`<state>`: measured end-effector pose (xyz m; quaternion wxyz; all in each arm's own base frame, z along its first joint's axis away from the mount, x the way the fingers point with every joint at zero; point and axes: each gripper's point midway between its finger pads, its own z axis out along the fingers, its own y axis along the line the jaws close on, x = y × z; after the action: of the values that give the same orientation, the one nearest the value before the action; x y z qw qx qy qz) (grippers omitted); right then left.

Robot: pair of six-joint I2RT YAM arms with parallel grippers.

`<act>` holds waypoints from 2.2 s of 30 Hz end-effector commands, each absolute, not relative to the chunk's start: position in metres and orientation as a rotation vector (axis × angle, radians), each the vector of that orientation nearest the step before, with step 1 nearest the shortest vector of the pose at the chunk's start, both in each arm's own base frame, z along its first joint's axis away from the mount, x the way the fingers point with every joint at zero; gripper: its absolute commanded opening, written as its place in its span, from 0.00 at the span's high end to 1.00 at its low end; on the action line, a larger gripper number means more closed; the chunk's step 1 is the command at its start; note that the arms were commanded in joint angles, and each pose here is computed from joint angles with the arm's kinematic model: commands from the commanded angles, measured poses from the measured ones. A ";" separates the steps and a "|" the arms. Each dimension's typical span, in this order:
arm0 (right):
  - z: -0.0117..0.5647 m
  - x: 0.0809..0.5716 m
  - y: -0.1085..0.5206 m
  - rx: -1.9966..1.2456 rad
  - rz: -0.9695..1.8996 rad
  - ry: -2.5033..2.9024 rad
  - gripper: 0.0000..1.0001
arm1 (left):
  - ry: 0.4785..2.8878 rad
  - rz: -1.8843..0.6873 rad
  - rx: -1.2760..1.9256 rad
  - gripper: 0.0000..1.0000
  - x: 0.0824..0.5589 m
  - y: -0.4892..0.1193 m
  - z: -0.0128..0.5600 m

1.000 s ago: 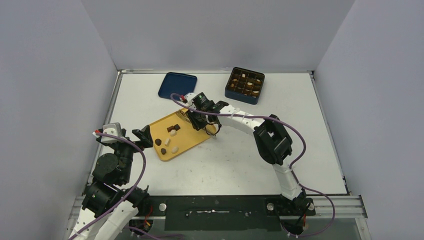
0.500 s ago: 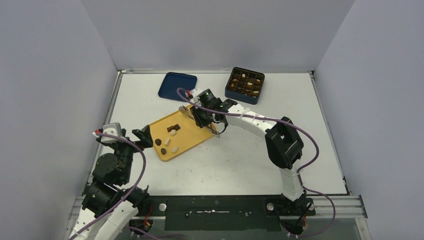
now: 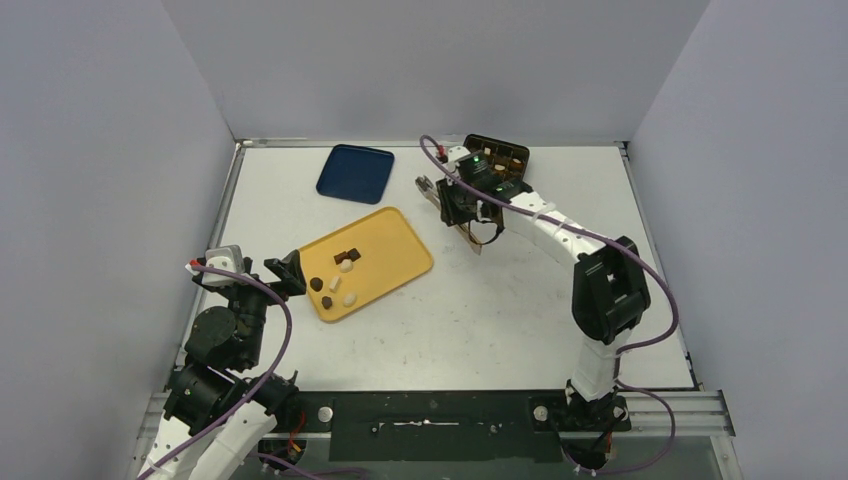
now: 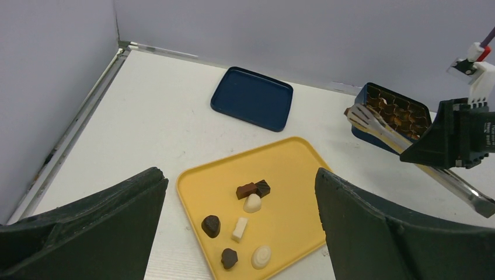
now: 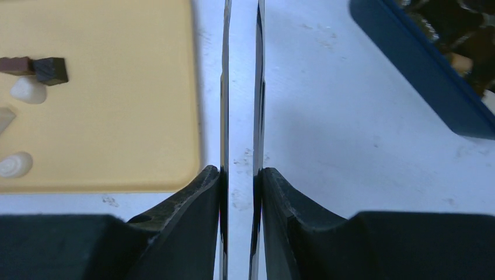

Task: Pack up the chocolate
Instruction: Pick up the fake chocolate from the plate, then place the fake chocolate in the packing box.

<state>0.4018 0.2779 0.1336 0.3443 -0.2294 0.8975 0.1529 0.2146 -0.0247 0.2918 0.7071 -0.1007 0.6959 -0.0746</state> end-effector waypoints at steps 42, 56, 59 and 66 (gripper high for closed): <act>0.145 0.444 0.127 -0.087 0.265 2.377 0.65 | 1.507 -0.174 -0.228 0.03 0.215 -0.024 0.304; 0.151 0.443 0.121 -0.065 0.233 2.365 0.62 | 1.508 -0.175 -0.228 0.03 0.215 -0.024 0.304; 0.154 0.443 0.117 -0.051 0.204 2.360 0.62 | 1.509 -0.175 -0.229 0.03 0.215 -0.024 0.304; 0.152 0.443 0.113 -0.040 0.175 2.371 0.63 | 1.508 -0.174 -0.229 0.03 0.215 -0.024 0.304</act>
<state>0.4360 0.1191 0.1239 0.3334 -0.0283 0.9393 0.0754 0.2146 -0.0248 0.2918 0.7070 -0.1005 0.6960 -0.0747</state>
